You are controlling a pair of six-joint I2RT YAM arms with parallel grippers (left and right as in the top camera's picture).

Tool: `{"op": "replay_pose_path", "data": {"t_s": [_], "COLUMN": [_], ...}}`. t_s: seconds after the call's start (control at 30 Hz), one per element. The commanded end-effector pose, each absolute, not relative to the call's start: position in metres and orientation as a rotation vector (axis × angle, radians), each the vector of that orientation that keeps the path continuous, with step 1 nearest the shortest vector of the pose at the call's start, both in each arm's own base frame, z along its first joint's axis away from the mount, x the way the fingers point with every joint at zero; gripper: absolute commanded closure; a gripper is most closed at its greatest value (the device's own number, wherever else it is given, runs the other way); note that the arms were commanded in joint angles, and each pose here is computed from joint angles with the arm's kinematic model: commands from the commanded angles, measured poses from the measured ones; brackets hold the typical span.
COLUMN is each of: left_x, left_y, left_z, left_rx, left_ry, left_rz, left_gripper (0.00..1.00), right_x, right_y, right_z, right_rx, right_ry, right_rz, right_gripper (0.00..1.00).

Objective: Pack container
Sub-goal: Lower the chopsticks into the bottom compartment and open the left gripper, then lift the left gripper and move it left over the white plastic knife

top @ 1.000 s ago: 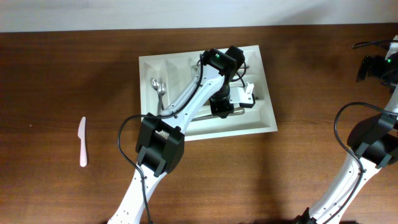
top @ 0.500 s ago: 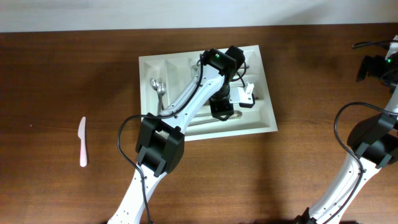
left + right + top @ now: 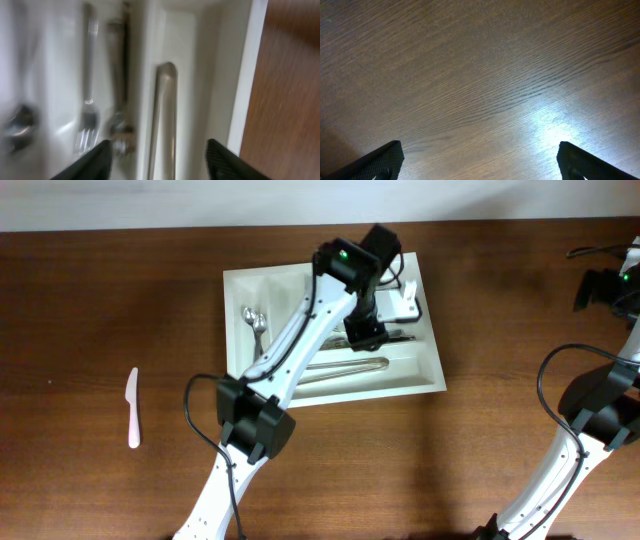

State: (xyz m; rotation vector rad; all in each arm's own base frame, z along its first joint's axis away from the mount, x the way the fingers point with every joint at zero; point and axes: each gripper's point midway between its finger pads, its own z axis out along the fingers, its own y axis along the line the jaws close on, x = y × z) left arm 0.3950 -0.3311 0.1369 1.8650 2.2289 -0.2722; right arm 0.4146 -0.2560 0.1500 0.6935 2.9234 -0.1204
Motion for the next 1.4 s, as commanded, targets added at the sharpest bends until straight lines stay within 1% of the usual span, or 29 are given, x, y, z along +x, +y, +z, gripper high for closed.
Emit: {"op": "replay_pose_path", "data": {"t_s": [0.0, 0.07, 0.13, 0.27, 0.47, 0.53, 0.6, 0.63, 0.77, 0.87, 0.97, 1.1, 1.3, 1.37], "left_x": [0.424, 0.442, 0.457, 0.477, 0.493, 0.492, 0.488, 0.485, 0.469, 0.455, 0.43, 0.382, 0.327, 0.305], "left_y": [-0.299, -0.267, -0.236, -0.188, -0.111, -0.089, -0.074, -0.067, -0.045, -0.021, 0.009, 0.049, 0.09, 0.106], "left_z": [0.19, 0.209, 0.224, 0.242, 0.268, 0.282, 0.299, 0.308, 0.333, 0.331, 0.314, 0.28, 0.241, 0.215], "left_rx": [1.587, 1.42, 1.222, 0.832, 0.488, 0.407, 0.352, 0.33, 0.273, 0.227, 0.114, -0.106, -0.418, -0.509], "left_ry": [2.297, 2.355, 2.417, 2.524, 2.557, 2.543, 2.518, 2.504, 2.483, 2.538, 2.658, 2.839, 2.942, 2.983], "left_rz": [-0.058, 0.098, 0.168, 0.134, 0.142, 0.147, 0.134, 0.128, 0.153, 0.223, 0.285, 0.321, 0.352, 0.354], "left_gripper": [0.3, 0.25, 0.24, 0.22, 0.17, 0.13, 0.04, 0.01, 0.01, 0.01, 0.01, 0.01, 0.01, 0.01], "right_x": [0.416, 0.416, 0.416, 0.416, 0.416, 0.416, 0.416, 0.416, 0.416, 0.416, 0.416, 0.416, 0.416, 0.416], "right_y": [-0.253, -0.253, -0.253, -0.253, -0.253, -0.253, -0.253, -0.253, -0.253, -0.253, -0.253, -0.253, -0.253, -0.253], "right_z": [0.151, 0.151, 0.151, 0.151, 0.151, 0.151, 0.151, 0.151, 0.151, 0.151, 0.151, 0.151, 0.151, 0.151], "right_rx": [0.698, 0.698, 0.698, 0.698, 0.698, 0.698, 0.698, 0.698, 0.698, 0.698, 0.698, 0.698, 0.698, 0.698], "right_ry": [2.92, 2.92, 2.92, 2.92, 2.92, 2.92, 2.92, 2.92, 2.92, 2.92, 2.92, 2.92, 2.92, 2.92], "right_rz": [-0.112, -0.112, -0.112, -0.112, -0.112, -0.112, -0.112, -0.112, -0.112, -0.112, -0.112, -0.112, -0.112, -0.112], "right_gripper": [0.01, 0.01, 0.01, 0.01, 0.01, 0.01, 0.01, 0.01, 0.01, 0.01, 0.01, 0.01, 0.02, 0.02]}}
